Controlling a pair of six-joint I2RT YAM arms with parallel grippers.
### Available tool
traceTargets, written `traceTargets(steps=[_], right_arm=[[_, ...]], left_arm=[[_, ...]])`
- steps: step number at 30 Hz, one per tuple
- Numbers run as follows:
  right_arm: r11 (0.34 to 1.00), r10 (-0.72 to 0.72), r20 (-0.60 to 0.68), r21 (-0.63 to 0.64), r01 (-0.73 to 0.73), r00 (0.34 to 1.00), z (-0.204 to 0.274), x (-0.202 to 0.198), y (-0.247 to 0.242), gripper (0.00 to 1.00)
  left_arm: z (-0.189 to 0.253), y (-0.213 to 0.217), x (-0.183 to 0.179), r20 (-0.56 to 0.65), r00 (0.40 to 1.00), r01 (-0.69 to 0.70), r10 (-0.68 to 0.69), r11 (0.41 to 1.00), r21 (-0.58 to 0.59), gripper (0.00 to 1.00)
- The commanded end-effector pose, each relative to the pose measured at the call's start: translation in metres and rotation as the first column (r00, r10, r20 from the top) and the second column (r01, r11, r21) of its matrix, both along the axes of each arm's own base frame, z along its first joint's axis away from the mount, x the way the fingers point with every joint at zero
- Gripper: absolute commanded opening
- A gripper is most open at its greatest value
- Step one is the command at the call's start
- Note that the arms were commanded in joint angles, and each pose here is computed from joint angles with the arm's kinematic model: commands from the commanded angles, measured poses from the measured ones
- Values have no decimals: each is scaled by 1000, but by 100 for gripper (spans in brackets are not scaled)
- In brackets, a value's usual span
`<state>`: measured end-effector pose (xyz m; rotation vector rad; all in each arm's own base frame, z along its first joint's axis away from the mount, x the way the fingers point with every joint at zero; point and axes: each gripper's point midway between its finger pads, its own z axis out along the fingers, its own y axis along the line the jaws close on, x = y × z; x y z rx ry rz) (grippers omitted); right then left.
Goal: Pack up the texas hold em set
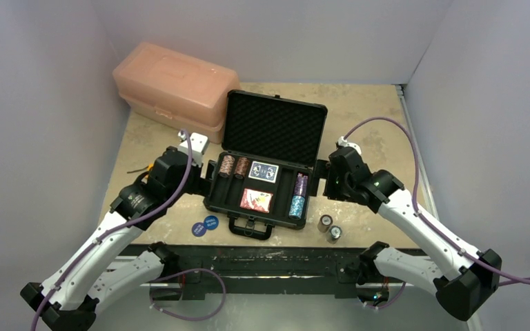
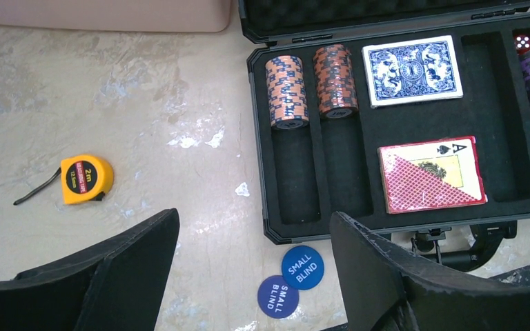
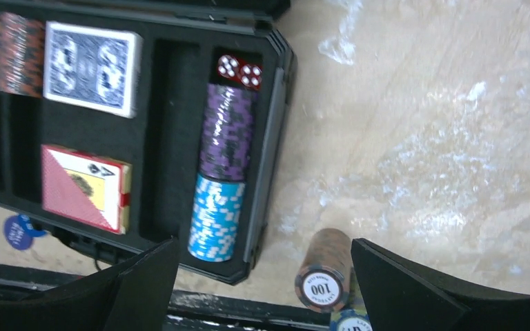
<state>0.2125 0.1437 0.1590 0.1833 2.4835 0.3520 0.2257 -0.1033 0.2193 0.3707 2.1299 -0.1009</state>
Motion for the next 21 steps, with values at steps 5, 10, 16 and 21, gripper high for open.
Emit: traceTargets(steps=[5, 10, 16, 21], right_arm=[[1000, -8, -140, -27, 4, 990, -40, -29, -8, 99], [999, -18, -187, -35, 11, 982, -58, -37, -11, 98], [999, 25, -226, -17, -30, 974, -73, -46, -7, 89], [999, 48, -244, -8, -51, 969, -79, -51, -5, 83]], left_arm=[[11, 4, 6, 54, 998, -24, 24, 1000, -6, 80], [13, 7, 4, 64, 997, -31, 32, 999, -13, 80], [13, 6, 3, 62, 998, -27, 28, 1000, -7, 80], [12, 6, 3, 60, 998, -24, 24, 1000, -4, 79]])
